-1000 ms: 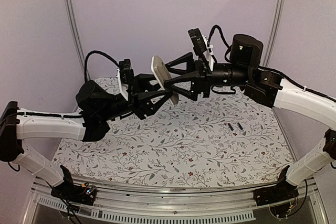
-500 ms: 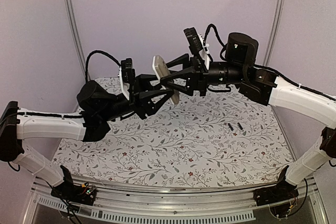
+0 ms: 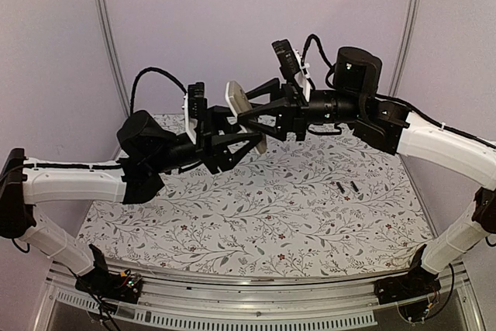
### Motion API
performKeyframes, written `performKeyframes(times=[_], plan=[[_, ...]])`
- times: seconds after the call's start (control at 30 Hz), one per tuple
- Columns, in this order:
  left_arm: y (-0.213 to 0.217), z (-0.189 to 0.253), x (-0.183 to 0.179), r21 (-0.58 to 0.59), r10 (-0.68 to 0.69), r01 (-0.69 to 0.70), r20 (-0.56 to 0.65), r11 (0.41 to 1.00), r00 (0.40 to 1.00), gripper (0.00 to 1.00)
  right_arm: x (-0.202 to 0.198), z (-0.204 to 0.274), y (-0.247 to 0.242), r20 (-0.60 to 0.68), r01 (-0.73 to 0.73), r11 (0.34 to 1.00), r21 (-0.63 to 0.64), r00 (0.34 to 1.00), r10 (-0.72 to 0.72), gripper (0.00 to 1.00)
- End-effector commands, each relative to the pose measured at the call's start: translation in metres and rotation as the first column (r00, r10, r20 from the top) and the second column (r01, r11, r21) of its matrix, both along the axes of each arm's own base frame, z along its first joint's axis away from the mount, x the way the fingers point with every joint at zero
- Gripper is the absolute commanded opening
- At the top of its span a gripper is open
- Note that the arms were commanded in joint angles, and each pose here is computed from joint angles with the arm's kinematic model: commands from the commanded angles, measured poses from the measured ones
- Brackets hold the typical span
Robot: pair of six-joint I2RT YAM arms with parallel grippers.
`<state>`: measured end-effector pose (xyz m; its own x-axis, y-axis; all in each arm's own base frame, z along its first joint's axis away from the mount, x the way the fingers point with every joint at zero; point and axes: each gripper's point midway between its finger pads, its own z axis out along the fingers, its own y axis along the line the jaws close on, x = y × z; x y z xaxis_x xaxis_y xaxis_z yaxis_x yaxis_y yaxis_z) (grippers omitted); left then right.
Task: Load the batteries into the remote control
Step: Pass from the left arm to the right, then pass from the right arm to the left
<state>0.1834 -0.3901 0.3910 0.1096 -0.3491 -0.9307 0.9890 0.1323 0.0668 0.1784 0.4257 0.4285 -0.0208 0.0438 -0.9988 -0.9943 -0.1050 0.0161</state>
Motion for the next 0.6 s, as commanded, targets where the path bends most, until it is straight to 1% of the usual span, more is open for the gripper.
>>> performKeyframes(times=[0.0, 0.1, 0.2, 0.27, 0.3, 0.33, 0.37, 0.4, 0.47, 0.5, 0.53, 0.57], plan=[[-0.015, -0.018, -0.003, 0.089, -0.048, 0.049, -0.011, 0.995, 0.999, 0.57, -0.007, -0.007, 0.004, -0.039, -0.023, 0.999, -0.039, 0.999, 0.022, 0.06], [-0.019, -0.021, -0.003, 0.107, -0.063, 0.065, -0.022, 0.992, 0.998, 0.56, -0.007, -0.007, 0.003, -0.035, -0.017, 0.999, -0.042, 0.999, 0.016, 0.06], [-0.02, -0.02, -0.003, 0.104, -0.067, 0.069, -0.025, 0.992, 0.997, 0.44, -0.007, -0.007, 0.002, -0.035, -0.014, 0.999, -0.044, 0.999, 0.013, 0.05], [-0.021, -0.02, -0.003, 0.106, -0.073, 0.075, -0.025, 0.991, 0.997, 0.33, -0.007, -0.009, 0.002, -0.038, -0.01, 0.999, -0.052, 0.999, 0.008, 0.05], [-0.021, -0.019, -0.003, 0.106, -0.074, 0.077, -0.026, 0.991, 0.997, 0.23, -0.006, -0.01, 0.002, -0.039, -0.006, 0.998, -0.057, 0.999, 0.004, 0.05], [-0.021, -0.019, -0.003, 0.103, -0.074, 0.077, -0.026, 0.992, 0.997, 0.09, -0.006, -0.012, 0.003, -0.042, -0.003, 0.998, -0.064, 0.999, 0.0, 0.06], [-0.02, -0.019, -0.004, 0.1, -0.073, 0.075, -0.026, 0.992, 0.997, 0.0, -0.005, -0.013, 0.002, -0.041, 0.003, 0.998, -0.068, 0.999, -0.005, 0.16], [-0.018, -0.019, -0.004, 0.092, -0.069, 0.071, -0.025, 0.993, 0.997, 0.0, -0.004, -0.013, 0.002, -0.039, 0.009, 0.998, -0.07, 0.999, -0.012, 0.28], [-0.014, -0.017, -0.005, 0.072, -0.059, 0.06, -0.014, 0.996, 0.998, 0.0, -0.005, -0.01, -0.002, -0.033, 0.02, 0.998, -0.064, 0.999, -0.022, 0.48], [-0.012, -0.016, -0.006, 0.064, -0.055, 0.056, -0.009, 0.996, 0.998, 0.0, -0.007, -0.008, -0.005, 0.0, 0.022, 0.998, -0.057, 1.0, -0.022, 0.57], [-0.01, -0.015, -0.006, 0.057, -0.051, 0.051, -0.002, 0.997, 0.999, 0.0, -0.01, -0.004, -0.009, 0.031, 0.027, 0.999, -0.047, 0.999, -0.026, 0.64], [-0.009, -0.014, -0.007, 0.053, -0.046, 0.046, 0.002, 0.998, 0.999, 0.0, -0.012, 0.004, -0.016, 0.062, 0.044, 0.999, -0.03, 0.997, -0.042, 0.7]])
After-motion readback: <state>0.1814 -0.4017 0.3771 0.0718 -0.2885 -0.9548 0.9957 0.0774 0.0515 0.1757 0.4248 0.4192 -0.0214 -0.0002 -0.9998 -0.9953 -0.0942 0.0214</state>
